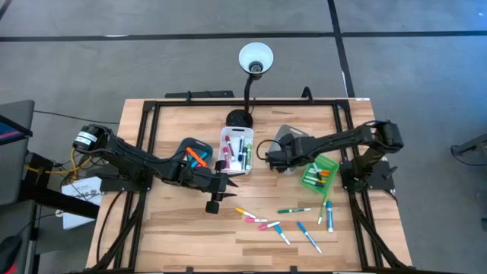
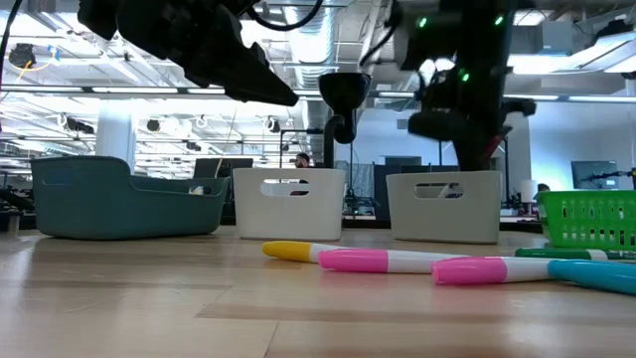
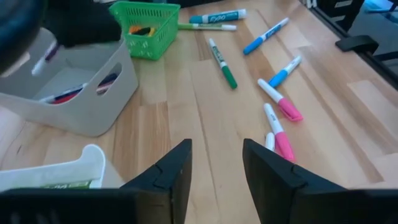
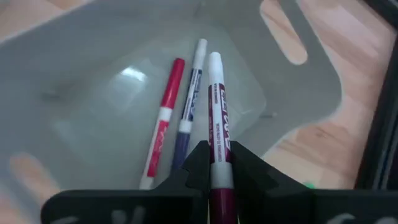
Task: Pick & Place Markers
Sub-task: Put the violet mini dry erase marker into the gray bin, then put the yellow mini marker into the green bin
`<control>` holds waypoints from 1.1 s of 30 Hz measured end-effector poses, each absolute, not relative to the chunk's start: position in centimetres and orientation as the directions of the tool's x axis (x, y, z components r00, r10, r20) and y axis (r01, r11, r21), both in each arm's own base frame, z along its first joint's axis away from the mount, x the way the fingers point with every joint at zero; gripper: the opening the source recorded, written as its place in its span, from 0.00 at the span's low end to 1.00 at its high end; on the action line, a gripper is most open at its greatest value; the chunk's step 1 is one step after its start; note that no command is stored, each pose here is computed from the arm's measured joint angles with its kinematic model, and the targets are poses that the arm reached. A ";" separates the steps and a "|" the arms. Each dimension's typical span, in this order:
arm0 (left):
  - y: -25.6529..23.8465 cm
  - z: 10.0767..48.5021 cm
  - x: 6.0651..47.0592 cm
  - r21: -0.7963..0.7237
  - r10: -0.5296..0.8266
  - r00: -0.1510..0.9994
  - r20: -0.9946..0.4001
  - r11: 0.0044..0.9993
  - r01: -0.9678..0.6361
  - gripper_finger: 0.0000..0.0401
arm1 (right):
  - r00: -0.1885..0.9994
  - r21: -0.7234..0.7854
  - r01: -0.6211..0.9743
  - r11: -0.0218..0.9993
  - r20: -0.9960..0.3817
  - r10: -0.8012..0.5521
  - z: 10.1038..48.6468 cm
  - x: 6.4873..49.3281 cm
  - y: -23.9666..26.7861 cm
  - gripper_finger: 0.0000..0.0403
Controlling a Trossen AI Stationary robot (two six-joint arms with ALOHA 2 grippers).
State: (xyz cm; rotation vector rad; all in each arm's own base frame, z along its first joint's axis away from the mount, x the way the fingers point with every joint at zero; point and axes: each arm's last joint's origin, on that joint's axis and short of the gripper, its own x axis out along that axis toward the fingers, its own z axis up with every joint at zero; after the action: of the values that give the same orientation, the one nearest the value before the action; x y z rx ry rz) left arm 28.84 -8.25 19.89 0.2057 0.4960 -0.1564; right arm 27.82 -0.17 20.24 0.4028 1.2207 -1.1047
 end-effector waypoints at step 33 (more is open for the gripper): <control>-11.0 12.0 30.3 0.078 -0.232 0.837 -0.495 0.948 0.308 0.33 | 0.443 -0.145 0.648 0.747 -0.727 -0.525 28.4 26.3 5.2 0.29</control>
State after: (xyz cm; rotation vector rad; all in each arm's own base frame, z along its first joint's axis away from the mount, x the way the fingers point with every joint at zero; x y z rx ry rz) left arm 30.30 -10.98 12.03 0.1571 0.5028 -0.2869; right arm 26.30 5.21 28.35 0.1636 0.8394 -0.7316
